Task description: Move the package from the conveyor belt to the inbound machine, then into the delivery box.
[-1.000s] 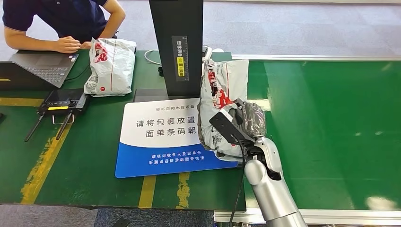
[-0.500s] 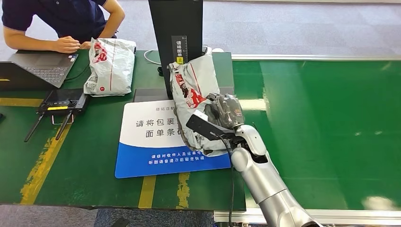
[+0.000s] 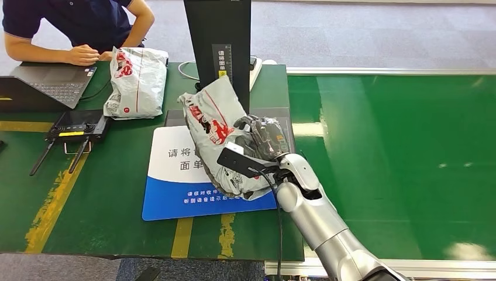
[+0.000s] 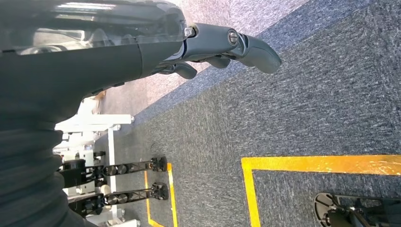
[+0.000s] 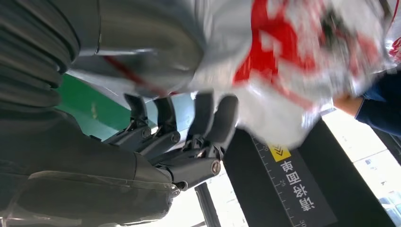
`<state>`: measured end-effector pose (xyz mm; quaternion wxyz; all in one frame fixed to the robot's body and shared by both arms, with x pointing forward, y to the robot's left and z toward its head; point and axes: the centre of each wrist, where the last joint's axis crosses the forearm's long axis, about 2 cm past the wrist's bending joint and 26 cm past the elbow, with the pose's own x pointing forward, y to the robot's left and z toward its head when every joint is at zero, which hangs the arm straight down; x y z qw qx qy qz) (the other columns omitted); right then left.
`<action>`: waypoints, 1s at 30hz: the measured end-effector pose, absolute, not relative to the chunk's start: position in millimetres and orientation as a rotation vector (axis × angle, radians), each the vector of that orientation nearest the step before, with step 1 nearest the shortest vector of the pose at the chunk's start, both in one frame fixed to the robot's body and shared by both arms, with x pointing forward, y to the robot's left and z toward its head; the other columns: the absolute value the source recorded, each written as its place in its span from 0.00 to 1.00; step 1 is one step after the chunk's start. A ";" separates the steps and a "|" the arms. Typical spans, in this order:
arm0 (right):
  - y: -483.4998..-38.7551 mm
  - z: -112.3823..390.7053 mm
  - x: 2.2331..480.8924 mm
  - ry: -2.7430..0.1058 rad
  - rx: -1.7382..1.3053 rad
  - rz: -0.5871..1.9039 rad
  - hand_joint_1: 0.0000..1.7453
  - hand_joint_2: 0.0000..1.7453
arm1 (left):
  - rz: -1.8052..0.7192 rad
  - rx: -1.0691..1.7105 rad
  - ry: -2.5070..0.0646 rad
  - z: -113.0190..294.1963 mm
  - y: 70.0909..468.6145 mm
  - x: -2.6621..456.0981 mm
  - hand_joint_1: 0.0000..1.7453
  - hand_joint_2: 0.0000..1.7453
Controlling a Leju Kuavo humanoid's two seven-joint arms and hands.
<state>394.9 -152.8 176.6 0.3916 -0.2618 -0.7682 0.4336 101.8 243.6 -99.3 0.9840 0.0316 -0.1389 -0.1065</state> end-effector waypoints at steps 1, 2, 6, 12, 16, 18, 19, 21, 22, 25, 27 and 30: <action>-152.7 176.0 394.8 -1.950 -0.665 1.101 0.00 1.00 | -0.214 0.064 -0.280 -99.2 243.6 102.2 0.00 1.00; -152.7 175.4 394.8 -1.949 -0.665 1.102 0.00 1.00 | -0.215 0.064 -0.281 -99.1 243.6 102.6 0.00 1.00; -152.1 172.7 394.3 -1.942 -0.660 1.105 0.00 1.00 | -0.215 0.063 -0.283 -98.7 243.7 104.4 0.00 1.00; -152.1 168.9 393.6 -1.928 -0.655 1.103 0.00 1.00 | -0.215 0.063 -0.289 -98.0 243.7 107.5 0.00 1.00; -152.5 166.6 393.2 -1.926 -0.654 1.091 0.00 1.00 | -0.215 0.064 -0.290 -97.9 243.7 108.1 0.00 1.00; -152.9 165.7 392.9 -1.933 -0.655 1.075 0.00 1.00 | -0.215 0.063 -0.290 -97.8 243.6 108.1 0.00 1.00; -153.1 165.2 392.6 -1.938 -0.655 1.065 0.00 1.00 | -0.215 0.063 -0.290 -97.8 243.5 108.0 0.00 1.00; -153.5 163.4 390.7 -1.954 -0.653 1.035 0.00 1.00 | -0.213 0.063 -0.291 -97.9 243.5 107.9 0.00 1.00; -153.7 162.1 388.9 -1.965 -0.646 1.012 0.00 1.00 | -0.212 0.064 -0.291 -97.9 243.6 107.8 0.00 1.00; -155.1 158.8 380.9 -2.002 -0.612 0.932 0.00 1.00 | -0.205 0.064 -0.291 -98.1 243.6 107.1 0.00 1.00; -157.3 156.8 374.1 -2.024 -0.579 0.870 0.00 1.00 | -0.203 0.064 -0.291 -98.2 243.6 106.5 0.00 1.00; -160.9 153.2 363.0 -2.054 -0.522 0.778 0.00 1.00 | -0.199 0.063 -0.290 -98.6 243.6 105.1 0.00 1.00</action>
